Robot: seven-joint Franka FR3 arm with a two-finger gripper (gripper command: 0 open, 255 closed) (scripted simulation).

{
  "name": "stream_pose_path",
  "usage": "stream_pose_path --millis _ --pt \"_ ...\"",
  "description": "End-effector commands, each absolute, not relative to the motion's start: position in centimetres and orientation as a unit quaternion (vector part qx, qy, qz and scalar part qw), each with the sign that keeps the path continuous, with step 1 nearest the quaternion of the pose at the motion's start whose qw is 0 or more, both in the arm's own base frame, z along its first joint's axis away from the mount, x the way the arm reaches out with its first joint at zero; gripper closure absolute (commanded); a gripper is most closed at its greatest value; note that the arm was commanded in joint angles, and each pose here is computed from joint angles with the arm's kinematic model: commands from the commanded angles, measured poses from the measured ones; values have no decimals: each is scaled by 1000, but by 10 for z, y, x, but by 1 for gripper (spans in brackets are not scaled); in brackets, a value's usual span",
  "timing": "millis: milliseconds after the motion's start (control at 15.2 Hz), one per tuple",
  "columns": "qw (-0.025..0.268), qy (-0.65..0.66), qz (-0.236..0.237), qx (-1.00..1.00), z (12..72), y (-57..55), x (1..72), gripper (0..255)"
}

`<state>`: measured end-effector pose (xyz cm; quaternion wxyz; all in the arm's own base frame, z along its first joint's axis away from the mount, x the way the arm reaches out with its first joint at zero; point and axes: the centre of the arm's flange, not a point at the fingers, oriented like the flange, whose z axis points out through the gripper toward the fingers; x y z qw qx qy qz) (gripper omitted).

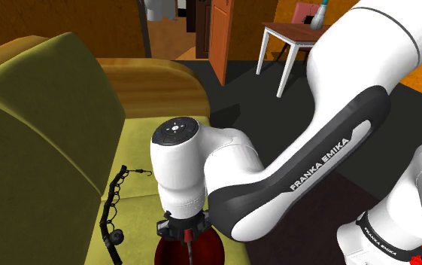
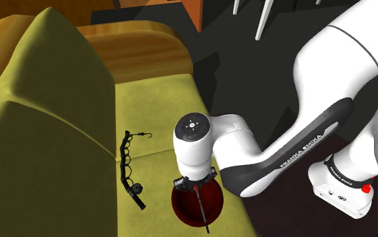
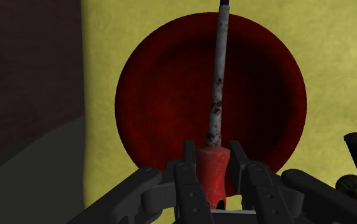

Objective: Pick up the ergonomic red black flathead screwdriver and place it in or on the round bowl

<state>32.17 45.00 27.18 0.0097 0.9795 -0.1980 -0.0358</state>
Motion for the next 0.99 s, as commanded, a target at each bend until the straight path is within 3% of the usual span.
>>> stream_pose_path --millis 0,858,924 --pt "10 -198 -36 980 261 451 322 255" --pt "10 -198 -36 980 236 451 322 255" --pt "10 -198 -36 980 236 451 322 0"
